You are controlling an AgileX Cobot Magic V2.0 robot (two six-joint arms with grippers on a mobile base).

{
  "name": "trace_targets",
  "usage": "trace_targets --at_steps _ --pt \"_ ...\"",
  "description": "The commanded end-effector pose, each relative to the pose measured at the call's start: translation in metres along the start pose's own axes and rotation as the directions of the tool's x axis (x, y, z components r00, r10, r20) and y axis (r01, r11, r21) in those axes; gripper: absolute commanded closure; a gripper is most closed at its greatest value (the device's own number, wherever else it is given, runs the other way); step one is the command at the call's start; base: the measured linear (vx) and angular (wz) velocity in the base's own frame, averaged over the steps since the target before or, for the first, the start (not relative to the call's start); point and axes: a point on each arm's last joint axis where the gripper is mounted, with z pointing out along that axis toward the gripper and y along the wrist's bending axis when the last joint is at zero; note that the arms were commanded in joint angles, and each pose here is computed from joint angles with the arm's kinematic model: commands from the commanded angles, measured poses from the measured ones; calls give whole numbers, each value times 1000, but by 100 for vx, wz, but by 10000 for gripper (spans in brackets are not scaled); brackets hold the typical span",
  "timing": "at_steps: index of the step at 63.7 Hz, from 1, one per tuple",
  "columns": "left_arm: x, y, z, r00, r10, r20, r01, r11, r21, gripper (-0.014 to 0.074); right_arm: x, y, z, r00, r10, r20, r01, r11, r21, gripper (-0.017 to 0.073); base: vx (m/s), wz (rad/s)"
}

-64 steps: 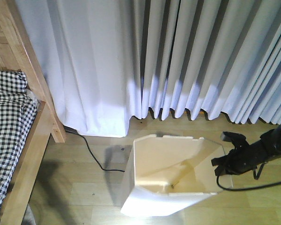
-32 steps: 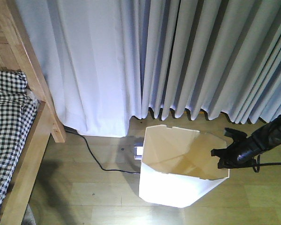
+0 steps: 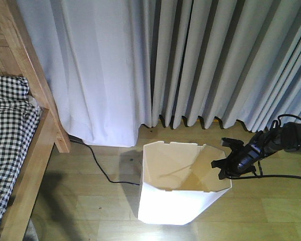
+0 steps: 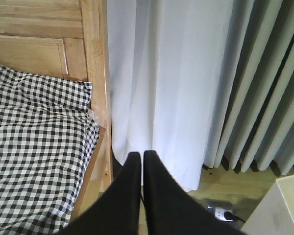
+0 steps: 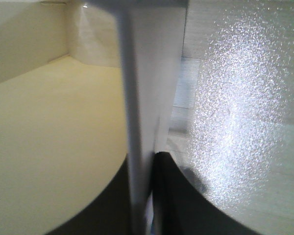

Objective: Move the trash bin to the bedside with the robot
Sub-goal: 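Lower the bin onto the floor beside the bed with the right gripper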

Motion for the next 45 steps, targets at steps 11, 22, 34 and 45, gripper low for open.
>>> trace_targets --at_steps 11,22,34,45 --pt "-5 -1 -1 997 -6 76 5 1000 11 600 -39 15 -24 999 -13 50 17 998 -66 554 0 0" --pt "-5 -1 -1 997 -6 76 5 1000 11 600 -46 9 -16 999 35 37 -34 999 -37 547 0 0" --pt "-5 -1 -1 997 -6 76 5 1000 11 600 -47 7 -12 1000 12 21 -11 999 -36 538 0 0" --pt "-5 -1 -1 997 -6 76 5 1000 11 600 -49 6 -10 999 12 34 -11 1000 -29 510 0 0"
